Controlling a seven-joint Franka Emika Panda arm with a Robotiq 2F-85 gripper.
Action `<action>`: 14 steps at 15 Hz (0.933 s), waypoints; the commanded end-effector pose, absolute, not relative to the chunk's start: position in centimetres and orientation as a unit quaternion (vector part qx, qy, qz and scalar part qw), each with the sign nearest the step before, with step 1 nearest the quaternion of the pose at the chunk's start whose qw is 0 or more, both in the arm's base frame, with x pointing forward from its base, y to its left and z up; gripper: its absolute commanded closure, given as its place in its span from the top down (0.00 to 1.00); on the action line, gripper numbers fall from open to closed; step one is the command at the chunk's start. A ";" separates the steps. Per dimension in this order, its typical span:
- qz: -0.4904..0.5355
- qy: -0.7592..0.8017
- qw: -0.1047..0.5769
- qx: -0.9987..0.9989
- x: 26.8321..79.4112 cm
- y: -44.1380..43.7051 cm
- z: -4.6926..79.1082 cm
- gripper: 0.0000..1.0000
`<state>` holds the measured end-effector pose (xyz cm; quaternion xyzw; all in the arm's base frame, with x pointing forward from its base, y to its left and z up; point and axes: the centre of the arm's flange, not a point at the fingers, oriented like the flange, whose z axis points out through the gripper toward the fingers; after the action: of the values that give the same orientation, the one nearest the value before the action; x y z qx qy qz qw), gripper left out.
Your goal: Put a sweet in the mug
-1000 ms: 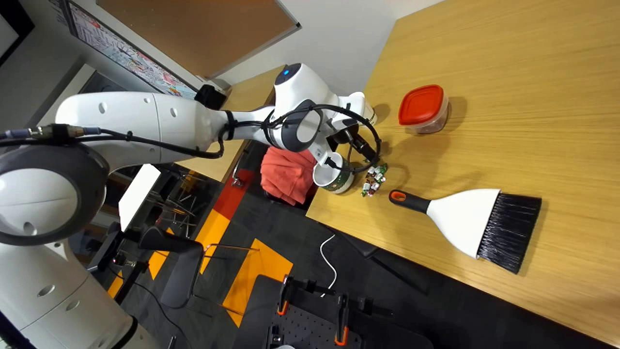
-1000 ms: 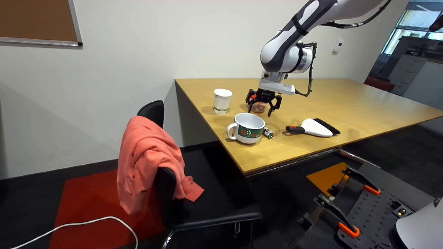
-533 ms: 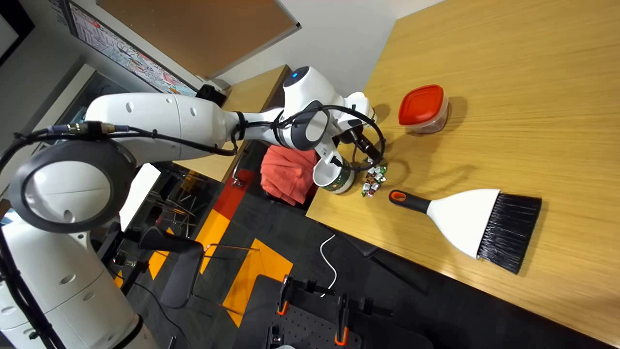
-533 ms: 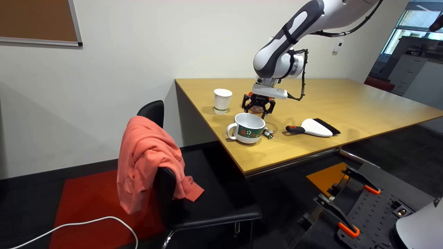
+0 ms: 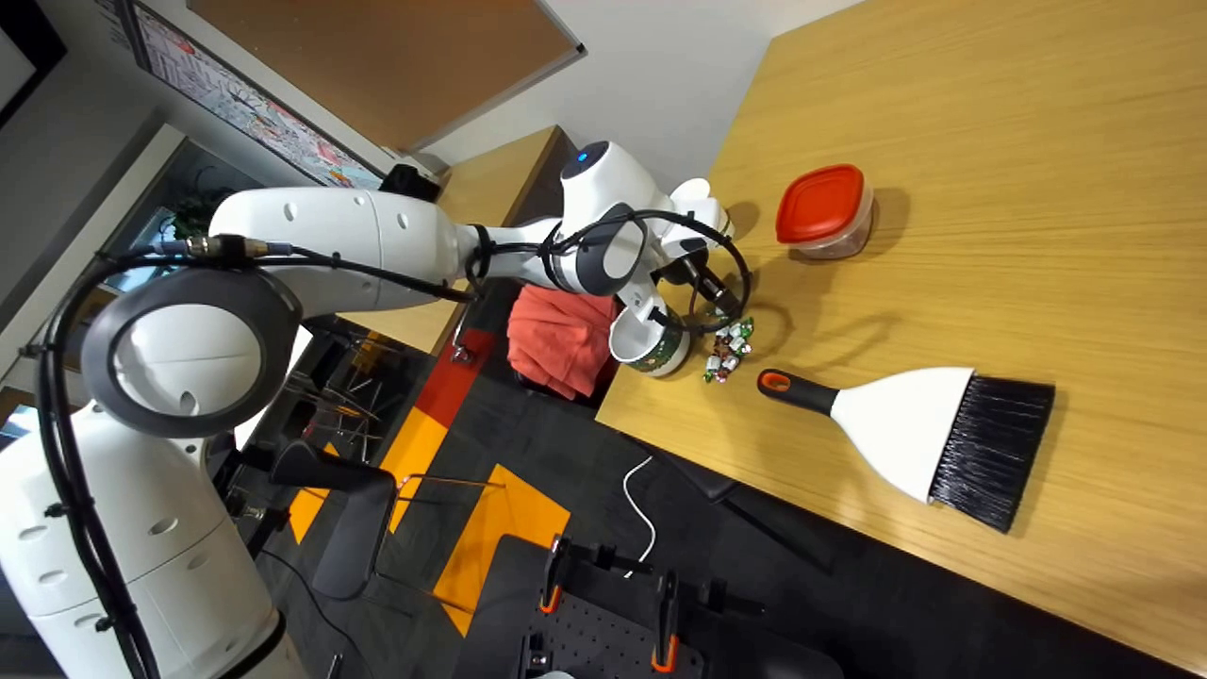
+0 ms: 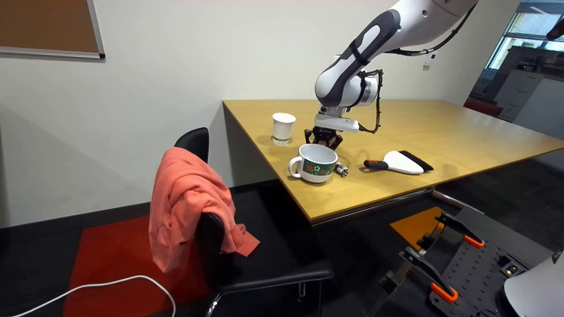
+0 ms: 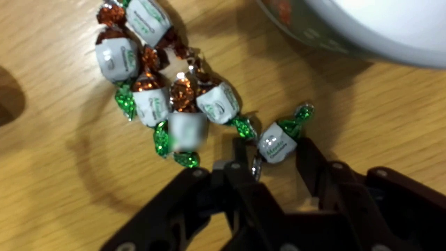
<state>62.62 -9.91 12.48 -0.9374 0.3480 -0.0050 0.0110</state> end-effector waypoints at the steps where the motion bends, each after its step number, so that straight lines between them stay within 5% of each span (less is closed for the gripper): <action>1: -0.012 0.362 0.012 -0.932 63.4 -9.8 12.6 0.12; 3: -0.013 0.361 0.015 -0.932 63.2 -9.8 13.2 0.00; 14: -0.098 0.319 0.043 -0.942 58.0 -6.2 26.1 0.00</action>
<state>61.86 -7.92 21.79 -0.9390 0.3323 -0.0823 0.0336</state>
